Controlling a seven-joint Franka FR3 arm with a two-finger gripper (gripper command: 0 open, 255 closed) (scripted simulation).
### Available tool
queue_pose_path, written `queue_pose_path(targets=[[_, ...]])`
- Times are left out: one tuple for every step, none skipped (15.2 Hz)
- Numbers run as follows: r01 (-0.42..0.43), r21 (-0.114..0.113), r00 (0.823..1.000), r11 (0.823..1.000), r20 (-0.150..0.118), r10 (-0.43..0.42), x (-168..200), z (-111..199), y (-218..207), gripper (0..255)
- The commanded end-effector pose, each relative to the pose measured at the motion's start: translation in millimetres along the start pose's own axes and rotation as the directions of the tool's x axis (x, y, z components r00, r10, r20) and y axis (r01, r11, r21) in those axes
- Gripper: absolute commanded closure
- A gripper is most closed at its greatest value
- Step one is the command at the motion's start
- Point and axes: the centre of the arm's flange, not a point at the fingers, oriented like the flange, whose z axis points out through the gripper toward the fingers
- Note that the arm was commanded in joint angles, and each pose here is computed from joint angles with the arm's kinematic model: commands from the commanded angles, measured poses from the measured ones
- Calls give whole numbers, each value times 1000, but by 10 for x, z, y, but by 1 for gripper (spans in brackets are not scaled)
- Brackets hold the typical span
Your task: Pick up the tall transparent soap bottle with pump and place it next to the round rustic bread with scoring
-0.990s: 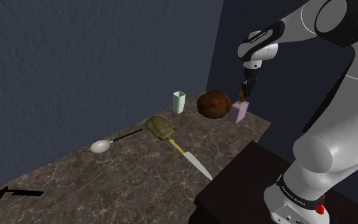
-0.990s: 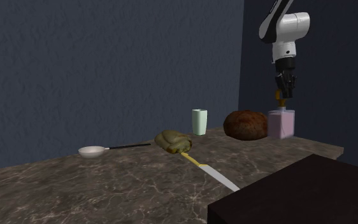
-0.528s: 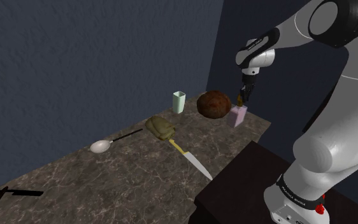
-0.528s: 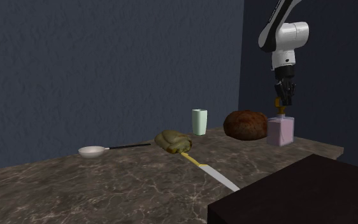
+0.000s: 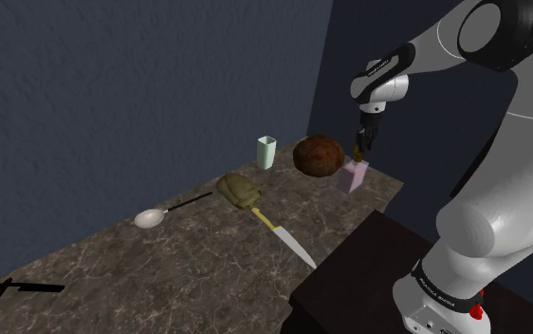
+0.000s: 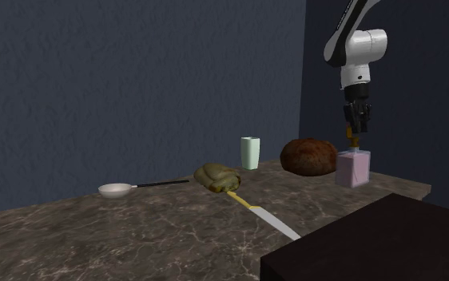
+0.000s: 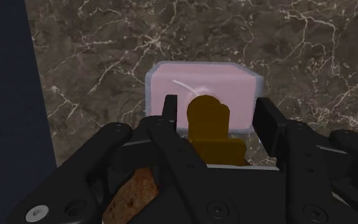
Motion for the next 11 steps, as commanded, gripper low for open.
queue_pose_path(targets=[[0, 0, 1000, 1000, 0, 0, 0, -1, 0, 0], [0, 0, 1000, 1000, 0, 0, 0, -1, 0, 0], [0, 0, 1000, 1000, 0, 0, 0, -1, 0, 0], [0, 0, 1000, 1000, 0, 0, 0, -1, 0, 0], [0, 0, 1000, 1000, 0, 0, 0, -1, 0, 0], [0, 0, 1000, 1000, 0, 0, 0, -133, 0, 0], [0, 0, 1000, 1000, 0, 0, 0, -265, 0, 0], [0, 0, 1000, 1000, 0, 0, 0, -397, 0, 0], [0, 0, 1000, 1000, 0, 0, 0, -501, 0, 0], [0, 0, 1000, 1000, 0, 0, 0, -501, 0, 0], [0, 0, 1000, 1000, 0, 0, 0, -501, 0, 0]])
